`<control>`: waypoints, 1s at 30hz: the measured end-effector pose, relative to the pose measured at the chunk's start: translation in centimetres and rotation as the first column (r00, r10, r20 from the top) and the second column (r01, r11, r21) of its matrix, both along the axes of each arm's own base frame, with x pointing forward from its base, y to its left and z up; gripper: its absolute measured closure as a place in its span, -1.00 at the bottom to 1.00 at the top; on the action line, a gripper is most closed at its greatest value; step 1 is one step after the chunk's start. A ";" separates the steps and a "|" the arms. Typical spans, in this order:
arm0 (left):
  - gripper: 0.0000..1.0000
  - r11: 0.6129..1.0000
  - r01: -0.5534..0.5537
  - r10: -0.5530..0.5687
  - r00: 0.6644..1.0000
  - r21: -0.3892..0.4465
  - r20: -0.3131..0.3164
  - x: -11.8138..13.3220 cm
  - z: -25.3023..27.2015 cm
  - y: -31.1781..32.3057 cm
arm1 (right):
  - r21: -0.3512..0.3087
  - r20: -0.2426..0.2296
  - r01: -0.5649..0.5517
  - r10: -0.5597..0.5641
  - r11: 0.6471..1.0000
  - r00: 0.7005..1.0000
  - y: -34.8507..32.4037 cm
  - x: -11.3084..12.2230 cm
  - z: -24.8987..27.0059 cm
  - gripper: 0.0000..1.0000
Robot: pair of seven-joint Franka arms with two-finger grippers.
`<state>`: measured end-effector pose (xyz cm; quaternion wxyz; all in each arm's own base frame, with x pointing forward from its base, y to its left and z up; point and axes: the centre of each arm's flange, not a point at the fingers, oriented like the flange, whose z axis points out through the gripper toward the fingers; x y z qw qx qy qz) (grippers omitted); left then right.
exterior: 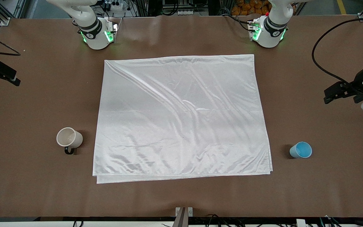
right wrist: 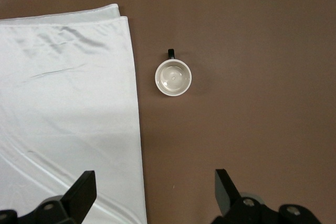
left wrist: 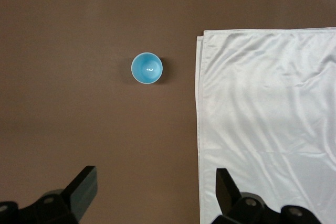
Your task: Place blue cup into white mug on cloth
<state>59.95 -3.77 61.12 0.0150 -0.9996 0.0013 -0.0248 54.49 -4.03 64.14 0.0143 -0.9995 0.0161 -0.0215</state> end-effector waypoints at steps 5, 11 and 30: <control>-1.00 1.000 0.000 0.000 1.000 0.000 0.000 0.0 0.0 0.0 | 0.000 0.000 0.000 0.000 1.000 1.000 0.0 0.0 0.0 -1.00; -1.00 1.000 0.000 0.000 1.000 0.000 0.000 0.0 0.0 0.0 | 0.000 0.000 0.000 0.000 1.000 1.000 0.0 0.0 0.0 -1.00; -1.00 1.000 0.000 0.000 1.000 -0.001 0.011 0.0 0.6 0.0 | 0.000 0.003 0.000 0.000 1.000 1.000 0.0 0.2 -0.1 -1.00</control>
